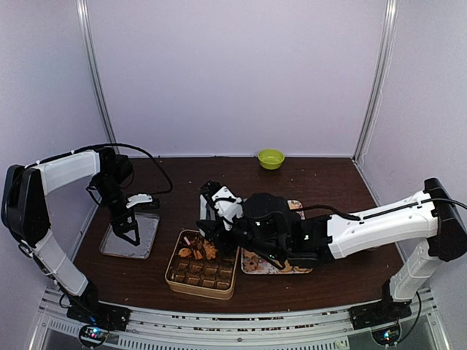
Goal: Pack the cookies
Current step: Place the fake cookies in the empty pocket of the box.
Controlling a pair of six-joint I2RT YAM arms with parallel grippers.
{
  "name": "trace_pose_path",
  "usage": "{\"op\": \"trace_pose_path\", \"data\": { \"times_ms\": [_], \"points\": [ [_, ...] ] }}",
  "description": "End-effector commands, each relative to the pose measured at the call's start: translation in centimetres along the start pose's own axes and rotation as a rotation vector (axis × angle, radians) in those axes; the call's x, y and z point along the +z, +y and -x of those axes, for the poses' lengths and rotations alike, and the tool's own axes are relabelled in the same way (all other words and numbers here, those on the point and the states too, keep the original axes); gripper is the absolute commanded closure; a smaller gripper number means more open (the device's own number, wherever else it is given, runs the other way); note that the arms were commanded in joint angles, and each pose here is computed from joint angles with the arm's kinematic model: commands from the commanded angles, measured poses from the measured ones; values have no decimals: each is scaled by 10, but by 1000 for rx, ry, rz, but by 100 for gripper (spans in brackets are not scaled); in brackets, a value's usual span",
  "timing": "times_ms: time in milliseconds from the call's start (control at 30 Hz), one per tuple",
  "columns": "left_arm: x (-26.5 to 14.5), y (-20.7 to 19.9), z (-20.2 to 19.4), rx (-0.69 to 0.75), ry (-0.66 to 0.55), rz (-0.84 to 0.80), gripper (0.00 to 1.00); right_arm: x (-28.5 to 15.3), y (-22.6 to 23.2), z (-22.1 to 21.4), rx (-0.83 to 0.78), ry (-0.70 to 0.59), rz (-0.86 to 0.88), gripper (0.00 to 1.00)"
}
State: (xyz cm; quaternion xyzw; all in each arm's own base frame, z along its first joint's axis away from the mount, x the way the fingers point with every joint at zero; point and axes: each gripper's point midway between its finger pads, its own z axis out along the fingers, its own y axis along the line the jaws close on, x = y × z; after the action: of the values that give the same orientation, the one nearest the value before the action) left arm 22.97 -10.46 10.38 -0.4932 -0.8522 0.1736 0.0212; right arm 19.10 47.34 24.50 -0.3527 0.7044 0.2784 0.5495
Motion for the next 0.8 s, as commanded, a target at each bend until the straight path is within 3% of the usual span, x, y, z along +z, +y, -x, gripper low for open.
{"op": "trace_pose_path", "data": {
  "times_ms": [0, 300, 767],
  "points": [
    [-3, 1, 2, 1, -18, 4, 3, 5, -1, 21, 19, -64, -8, 67],
    [-3, 0, 2, 3, -24, 11, 2, 4, -9, 20, 23, -68, -37, 56],
    [-1, -2, 2, 2, -24, -6, 2, -15, -33, 29, 57, -111, -83, 63]
  ]
}}
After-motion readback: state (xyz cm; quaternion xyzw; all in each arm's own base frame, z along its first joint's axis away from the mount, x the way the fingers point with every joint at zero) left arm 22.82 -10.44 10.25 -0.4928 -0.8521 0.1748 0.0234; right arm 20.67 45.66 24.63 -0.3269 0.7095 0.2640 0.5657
